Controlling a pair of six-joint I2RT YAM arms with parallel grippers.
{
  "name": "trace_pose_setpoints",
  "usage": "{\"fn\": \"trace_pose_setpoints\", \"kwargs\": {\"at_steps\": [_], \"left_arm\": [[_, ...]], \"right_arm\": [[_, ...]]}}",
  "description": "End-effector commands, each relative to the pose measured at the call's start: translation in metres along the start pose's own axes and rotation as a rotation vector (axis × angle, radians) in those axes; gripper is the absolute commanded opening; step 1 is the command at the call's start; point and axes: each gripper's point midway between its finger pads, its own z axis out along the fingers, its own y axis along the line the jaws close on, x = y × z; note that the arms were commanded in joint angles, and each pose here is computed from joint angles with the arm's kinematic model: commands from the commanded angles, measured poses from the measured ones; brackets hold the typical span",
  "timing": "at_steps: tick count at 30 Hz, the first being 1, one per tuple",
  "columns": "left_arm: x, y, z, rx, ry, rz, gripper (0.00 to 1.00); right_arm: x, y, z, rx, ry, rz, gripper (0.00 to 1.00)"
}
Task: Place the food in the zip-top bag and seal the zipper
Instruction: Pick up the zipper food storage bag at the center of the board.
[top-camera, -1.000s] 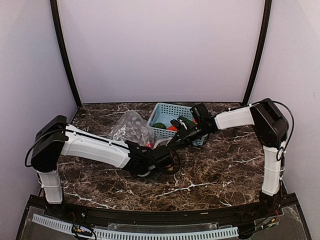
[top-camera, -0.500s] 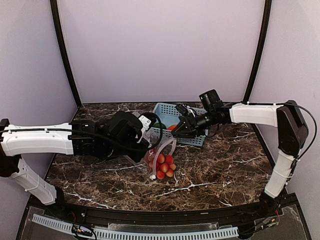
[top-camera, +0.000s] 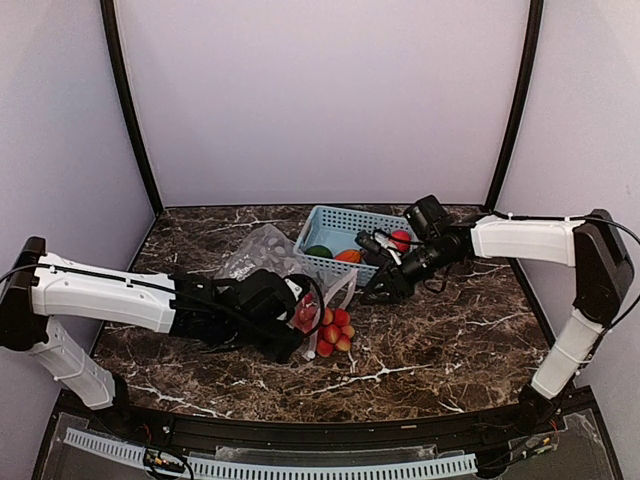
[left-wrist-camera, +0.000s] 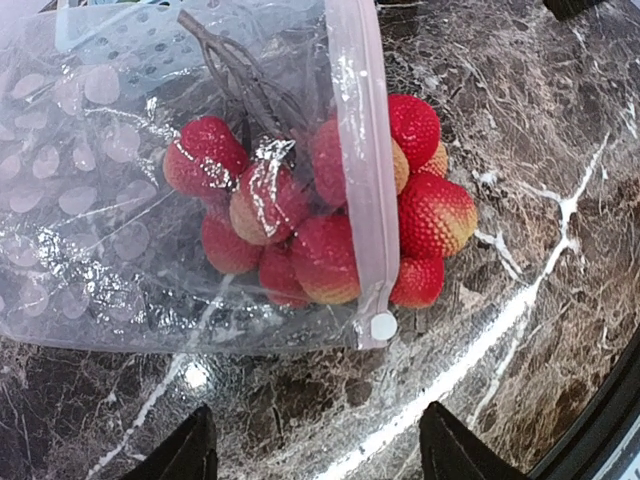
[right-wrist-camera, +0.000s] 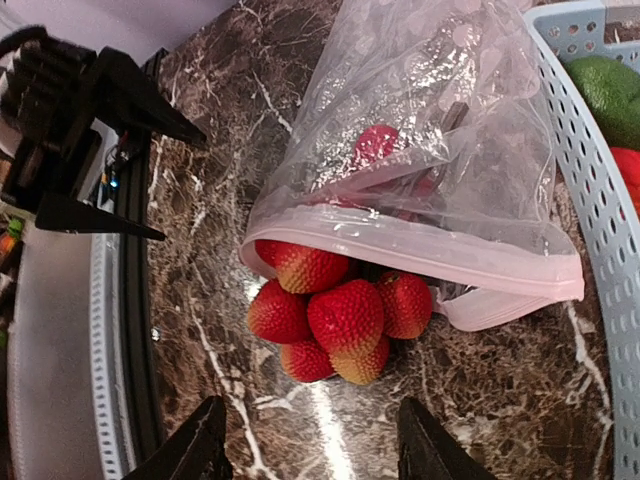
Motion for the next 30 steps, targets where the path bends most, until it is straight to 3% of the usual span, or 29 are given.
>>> {"fn": "trace_pose_setpoints", "kwargs": {"at_steps": [1, 6, 11, 17, 26, 28, 30], "left_arm": [[-0.023, -0.002, 0.005, -0.013, -0.073, -0.112, 0.69], [-0.065, -0.007, 0.010, -0.076, -0.121, -0.135, 0.71], [-0.074, -0.010, 0.031, -0.142, -0.096, -0.176, 0.71], [-0.076, 0.008, 0.034, -0.283, -0.046, -0.178, 0.55], [-0.057, 0.010, 0.044, -0.296, 0.058, -0.203, 0.49], [-0.051, 0.016, 0.042, -0.330, 0.074, -0.207, 0.45], [-0.046, 0.021, 0.039, -0.352, 0.092, -0.206, 0.29]], "right_arm": [[-0.015, -0.017, -0.005, 0.168, -0.009, -0.245, 0.57], [-0.026, -0.019, -0.007, 0.180, -0.015, -0.212, 0.58], [-0.017, -0.008, -0.005, 0.118, -0.019, -0.181, 0.59], [-0.009, 0.001, -0.007, 0.079, -0.006, -0.160, 0.60], [0.000, 0.015, 0.002, -0.024, -0.022, -0.121, 0.59], [0.004, 0.016, 0.008, -0.030, -0.012, -0.114, 0.60], [0.007, 0.016, 0.015, -0.049, 0.002, -0.076, 0.61]]}}
